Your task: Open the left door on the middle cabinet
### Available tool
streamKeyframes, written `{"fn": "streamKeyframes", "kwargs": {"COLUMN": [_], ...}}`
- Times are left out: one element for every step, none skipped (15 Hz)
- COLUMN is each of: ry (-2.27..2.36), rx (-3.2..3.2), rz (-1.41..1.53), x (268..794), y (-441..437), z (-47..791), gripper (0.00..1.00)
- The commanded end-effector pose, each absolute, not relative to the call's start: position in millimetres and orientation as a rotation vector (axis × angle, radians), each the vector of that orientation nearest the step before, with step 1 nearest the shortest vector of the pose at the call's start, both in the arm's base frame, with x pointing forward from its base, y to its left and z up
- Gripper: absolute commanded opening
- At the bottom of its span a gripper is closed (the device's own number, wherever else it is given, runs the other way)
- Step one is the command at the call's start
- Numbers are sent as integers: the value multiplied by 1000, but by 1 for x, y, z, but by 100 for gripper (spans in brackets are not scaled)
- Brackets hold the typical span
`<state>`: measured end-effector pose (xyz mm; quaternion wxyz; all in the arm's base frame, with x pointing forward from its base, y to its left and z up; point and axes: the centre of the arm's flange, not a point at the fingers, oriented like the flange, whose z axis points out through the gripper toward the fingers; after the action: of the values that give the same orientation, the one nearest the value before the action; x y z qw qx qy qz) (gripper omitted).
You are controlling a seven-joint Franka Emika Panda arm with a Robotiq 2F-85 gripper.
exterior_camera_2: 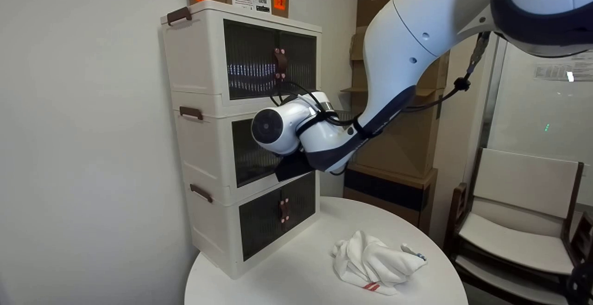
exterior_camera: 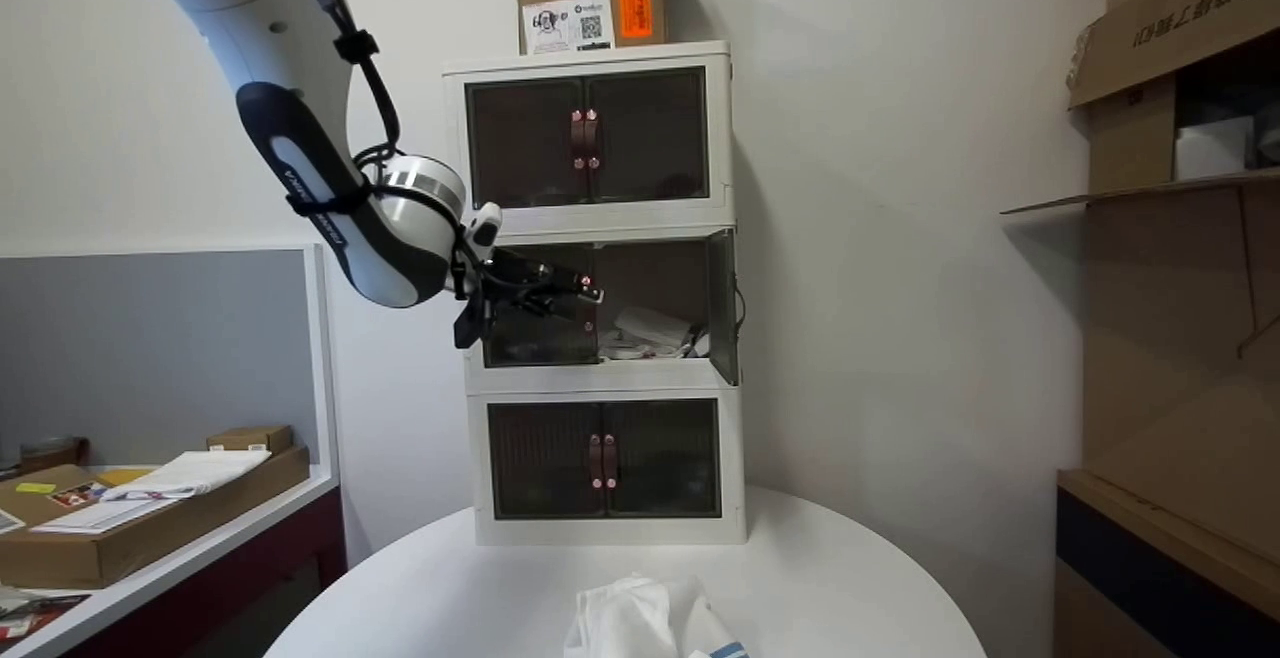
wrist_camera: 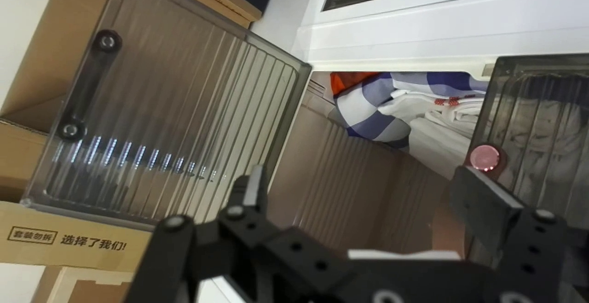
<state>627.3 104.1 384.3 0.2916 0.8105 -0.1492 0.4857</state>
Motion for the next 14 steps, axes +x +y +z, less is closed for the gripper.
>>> {"fn": "streamKeyframes", "kwargs": {"ry": [-410, -408, -409, -406, -404, -397, -397, -398, -400, -399, -400, -398, -395, -388], "rx": [2165, 2172, 2177, 2185, 2189, 2189, 2190, 2185, 2180, 2174, 2168, 2163, 2159, 2154], "rz": [1344, 1349, 1352, 1356, 1361, 1367, 1371, 1375, 1379, 1379, 1379, 1379, 1379, 1379], "x": [638, 641, 643, 647, 650, 654, 656, 660, 662, 665, 667, 669, 671, 672], "y": [105, 106, 107, 109, 110, 110, 111, 111, 110, 109, 107, 106, 104, 102], "z": [383, 384, 385, 386, 386, 387, 387, 387, 388, 387, 386, 385, 383, 382], "gripper": [100, 100, 100, 100, 100, 100, 100, 100, 100, 100, 96, 74, 71, 71]}}
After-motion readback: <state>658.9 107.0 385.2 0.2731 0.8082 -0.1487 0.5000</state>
